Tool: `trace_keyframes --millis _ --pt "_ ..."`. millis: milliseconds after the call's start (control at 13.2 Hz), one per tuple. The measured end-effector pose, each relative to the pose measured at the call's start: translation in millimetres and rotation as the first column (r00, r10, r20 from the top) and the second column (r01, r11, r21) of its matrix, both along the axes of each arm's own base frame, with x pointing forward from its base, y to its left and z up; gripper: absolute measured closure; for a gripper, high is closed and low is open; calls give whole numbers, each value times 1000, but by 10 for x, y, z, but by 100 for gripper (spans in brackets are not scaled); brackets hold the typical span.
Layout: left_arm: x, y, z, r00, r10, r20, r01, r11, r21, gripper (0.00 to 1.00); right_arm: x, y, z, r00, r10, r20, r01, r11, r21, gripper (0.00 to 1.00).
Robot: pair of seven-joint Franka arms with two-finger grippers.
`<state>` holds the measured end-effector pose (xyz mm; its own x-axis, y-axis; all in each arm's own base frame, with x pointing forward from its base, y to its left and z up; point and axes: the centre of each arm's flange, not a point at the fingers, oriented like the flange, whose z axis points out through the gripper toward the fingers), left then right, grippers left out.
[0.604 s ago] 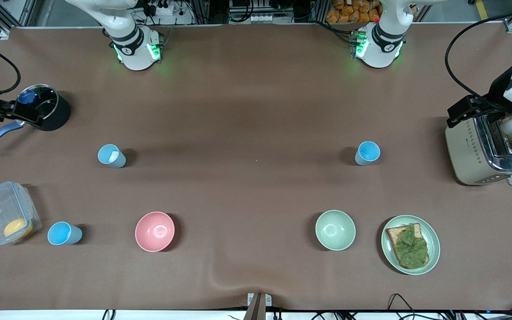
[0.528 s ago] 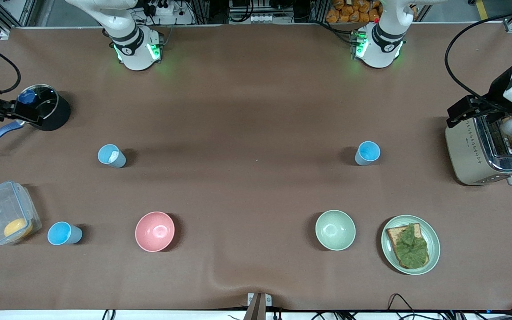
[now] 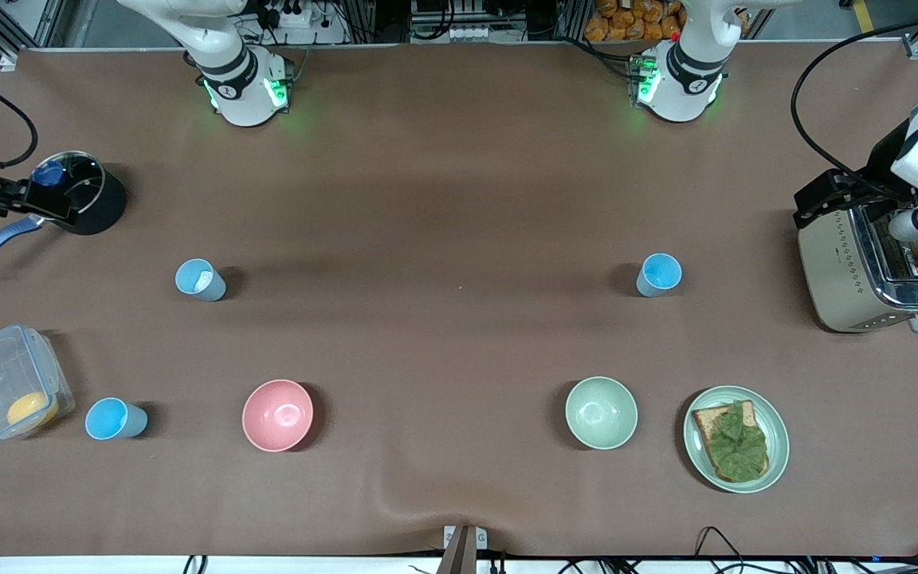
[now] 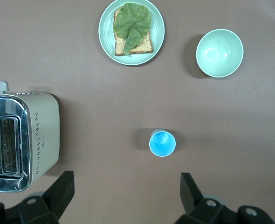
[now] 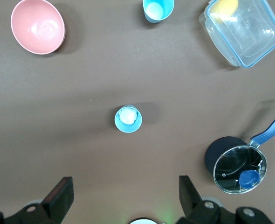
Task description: Stack blue cups with both arms
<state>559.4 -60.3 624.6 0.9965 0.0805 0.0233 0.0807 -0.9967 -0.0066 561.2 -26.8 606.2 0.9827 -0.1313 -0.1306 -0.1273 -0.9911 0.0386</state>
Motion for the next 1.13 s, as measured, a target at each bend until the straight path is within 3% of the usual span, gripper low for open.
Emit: trace_keyframes --millis 679,1132 --pt "1 8 0 1000 1 0 -1 1000 0 0 0 20 0 1000 4 -1 -4 1000 0 0" --pt "1 8 0 1000 2 0 -2 1000 0 0 -32 78 -8 1000 13 -28 -13 1000 2 0"
